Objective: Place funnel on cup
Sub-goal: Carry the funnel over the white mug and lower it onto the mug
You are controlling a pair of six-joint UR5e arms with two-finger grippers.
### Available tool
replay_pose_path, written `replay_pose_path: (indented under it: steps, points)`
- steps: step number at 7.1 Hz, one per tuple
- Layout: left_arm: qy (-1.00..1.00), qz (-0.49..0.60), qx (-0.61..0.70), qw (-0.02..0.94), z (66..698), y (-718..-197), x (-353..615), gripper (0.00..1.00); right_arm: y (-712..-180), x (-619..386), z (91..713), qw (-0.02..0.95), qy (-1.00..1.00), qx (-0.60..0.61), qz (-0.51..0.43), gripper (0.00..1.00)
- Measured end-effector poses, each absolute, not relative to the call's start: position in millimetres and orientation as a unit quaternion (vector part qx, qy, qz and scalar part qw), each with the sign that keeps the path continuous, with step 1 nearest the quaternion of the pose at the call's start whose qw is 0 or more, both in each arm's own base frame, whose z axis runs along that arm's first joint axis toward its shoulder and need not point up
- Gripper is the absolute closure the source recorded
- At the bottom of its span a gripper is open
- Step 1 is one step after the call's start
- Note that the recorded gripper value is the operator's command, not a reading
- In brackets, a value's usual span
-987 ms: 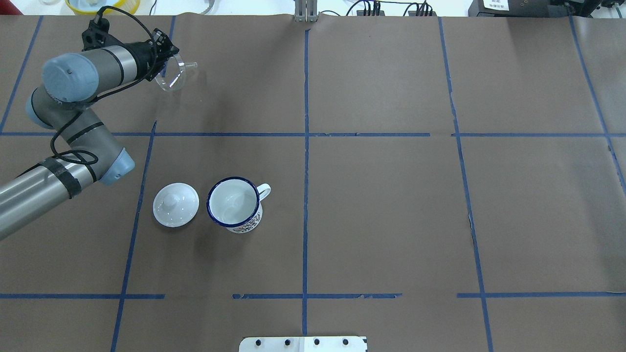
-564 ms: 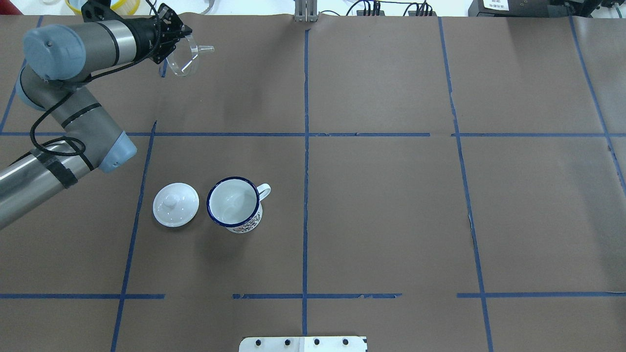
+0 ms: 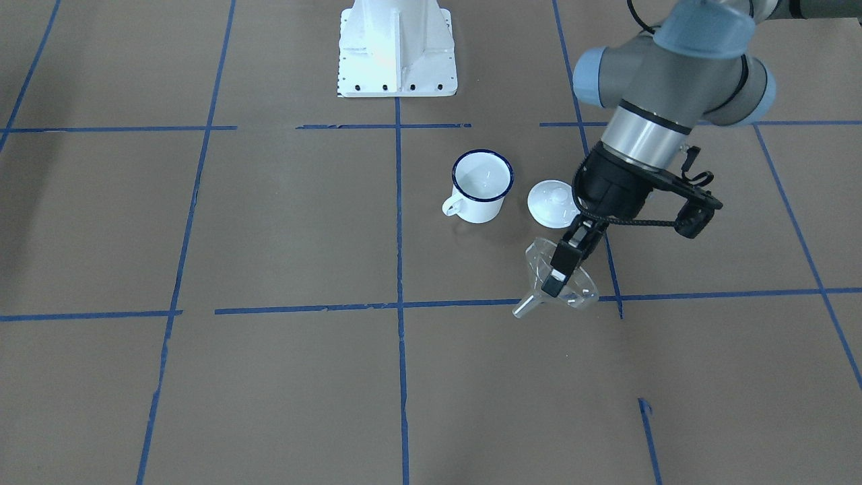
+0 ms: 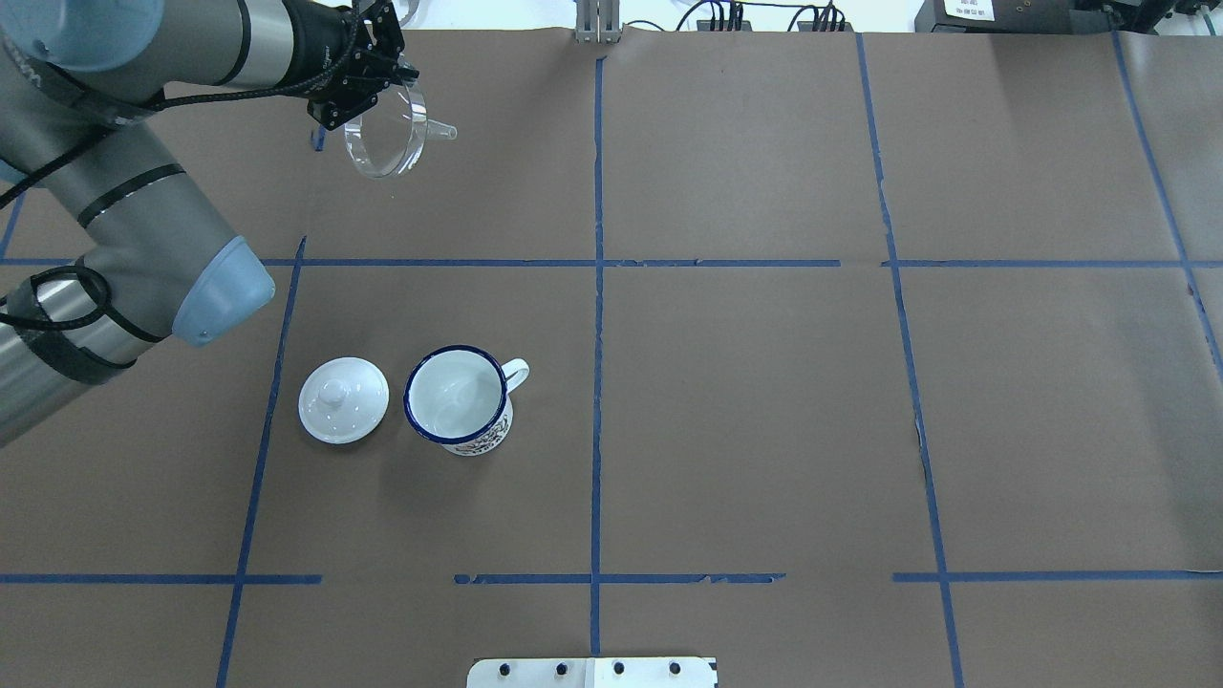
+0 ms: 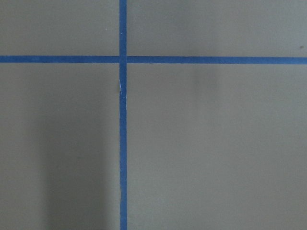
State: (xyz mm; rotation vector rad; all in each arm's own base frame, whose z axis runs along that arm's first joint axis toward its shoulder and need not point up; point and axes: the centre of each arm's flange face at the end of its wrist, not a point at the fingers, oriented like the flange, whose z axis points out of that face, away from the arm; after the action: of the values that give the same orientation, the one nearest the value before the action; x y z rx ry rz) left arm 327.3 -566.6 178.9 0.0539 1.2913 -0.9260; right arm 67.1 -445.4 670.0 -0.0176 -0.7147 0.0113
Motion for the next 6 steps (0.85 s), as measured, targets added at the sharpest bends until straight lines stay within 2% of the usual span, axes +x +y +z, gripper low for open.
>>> replay_pose_path:
  steps: [3,6]
  points:
    - [0.465,-0.378,-0.04,0.8,92,-488,378,1.0,-445,67,670,0.937,-0.35,-0.009,0.006,0.0]
    - [0.315,-0.35,-0.086,0.878,76,-455,442,1.0,-445,67,670,0.937,-0.35,-0.009,0.006,0.0]
